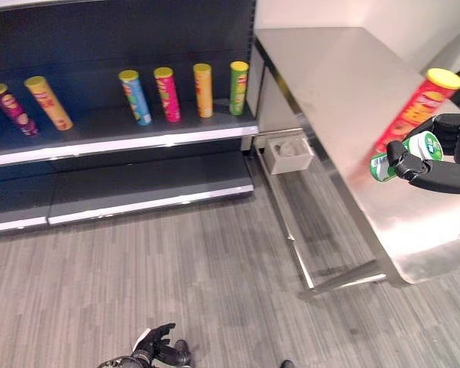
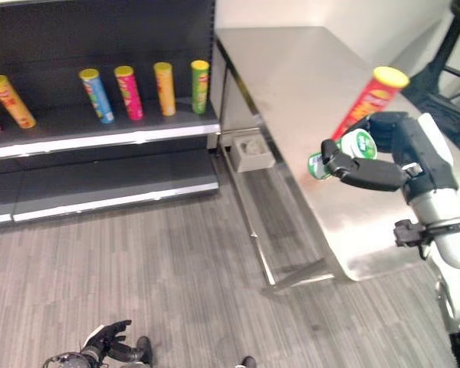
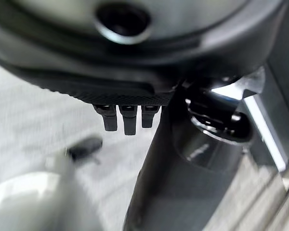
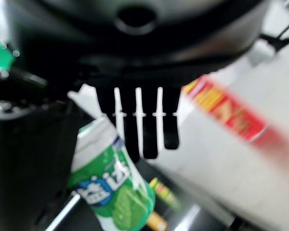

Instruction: Put the goods on the table back onto the shelves and tidy them up.

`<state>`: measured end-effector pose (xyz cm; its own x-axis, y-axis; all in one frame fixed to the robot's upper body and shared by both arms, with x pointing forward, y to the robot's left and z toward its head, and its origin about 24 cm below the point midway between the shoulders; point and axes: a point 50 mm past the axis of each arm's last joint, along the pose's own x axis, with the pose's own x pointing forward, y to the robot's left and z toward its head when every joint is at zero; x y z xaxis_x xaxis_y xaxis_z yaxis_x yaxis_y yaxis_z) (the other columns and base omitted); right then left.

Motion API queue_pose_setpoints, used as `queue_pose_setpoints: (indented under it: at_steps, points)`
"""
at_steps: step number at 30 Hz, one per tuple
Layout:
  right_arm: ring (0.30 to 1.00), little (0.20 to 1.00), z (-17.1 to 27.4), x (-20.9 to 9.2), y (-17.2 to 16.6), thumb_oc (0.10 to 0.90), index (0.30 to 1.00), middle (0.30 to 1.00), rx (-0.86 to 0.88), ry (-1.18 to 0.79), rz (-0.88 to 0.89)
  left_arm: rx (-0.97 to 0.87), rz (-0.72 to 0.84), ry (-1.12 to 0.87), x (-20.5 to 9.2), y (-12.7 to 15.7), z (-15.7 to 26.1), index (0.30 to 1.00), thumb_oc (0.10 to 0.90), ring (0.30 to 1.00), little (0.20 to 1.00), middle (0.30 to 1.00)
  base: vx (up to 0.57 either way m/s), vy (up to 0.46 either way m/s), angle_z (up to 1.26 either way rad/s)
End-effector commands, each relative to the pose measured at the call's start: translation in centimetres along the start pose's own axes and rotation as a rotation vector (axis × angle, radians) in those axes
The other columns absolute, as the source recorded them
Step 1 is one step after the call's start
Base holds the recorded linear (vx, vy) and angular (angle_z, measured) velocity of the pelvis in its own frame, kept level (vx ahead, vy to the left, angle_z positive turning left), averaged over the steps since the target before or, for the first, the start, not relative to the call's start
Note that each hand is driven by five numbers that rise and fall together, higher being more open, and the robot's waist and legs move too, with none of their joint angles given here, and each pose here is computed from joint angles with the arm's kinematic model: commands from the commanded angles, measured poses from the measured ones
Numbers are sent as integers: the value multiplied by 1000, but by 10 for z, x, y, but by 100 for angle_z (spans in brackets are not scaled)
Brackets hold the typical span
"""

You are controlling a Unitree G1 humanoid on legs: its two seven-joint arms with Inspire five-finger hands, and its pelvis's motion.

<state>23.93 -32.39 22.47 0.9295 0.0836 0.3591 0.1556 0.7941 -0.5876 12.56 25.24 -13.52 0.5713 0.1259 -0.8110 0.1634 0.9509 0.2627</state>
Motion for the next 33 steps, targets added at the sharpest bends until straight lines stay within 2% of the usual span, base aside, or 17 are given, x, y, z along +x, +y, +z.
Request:
queue_pose_setpoints:
  at_steps: [1, 5, 12, 22, 27, 30, 33]
  points:
    - [300, 300, 67, 23, -28, 400, 300, 300, -95, -304, -109, 20, 65, -9, -5, 22, -4, 900, 800, 900, 900, 900, 92, 763, -1]
    - [300, 300, 72, 23, -29, 400, 300, 300, -101, -328, -131, 14, 91, -8, -6, 30, -4, 900, 800, 900, 900, 900, 134, 431, 16]
    - [300, 300, 96, 39, -35, 400, 300, 300, -174, -397, -119, -6, 41, 1, -6, 17, -7, 900, 800, 900, 900, 900, 191, 104, 7]
    - [300, 300, 132, 53, -55, 400, 300, 300, -351, -446, -117, -9, 33, 4, -5, 16, -8, 900, 800, 900, 900, 900, 243, -8, 44]
    - [300, 300, 138, 59, -57, 400, 300, 300, -372, -450, -115, -1, 29, 4, -5, 15, -7, 900, 800, 900, 900, 900, 339, -107, 53]
    - [300, 300, 152, 62, -56, 400, 300, 300, -363, -510, -114, -36, 60, -20, -5, 22, -2, 900, 800, 900, 900, 900, 207, -148, -20]
    - [300, 300, 163, 64, -62, 400, 300, 300, -424, -527, -132, 11, 68, -34, -4, 28, 4, 900, 800, 900, 900, 900, 340, 233, 13]
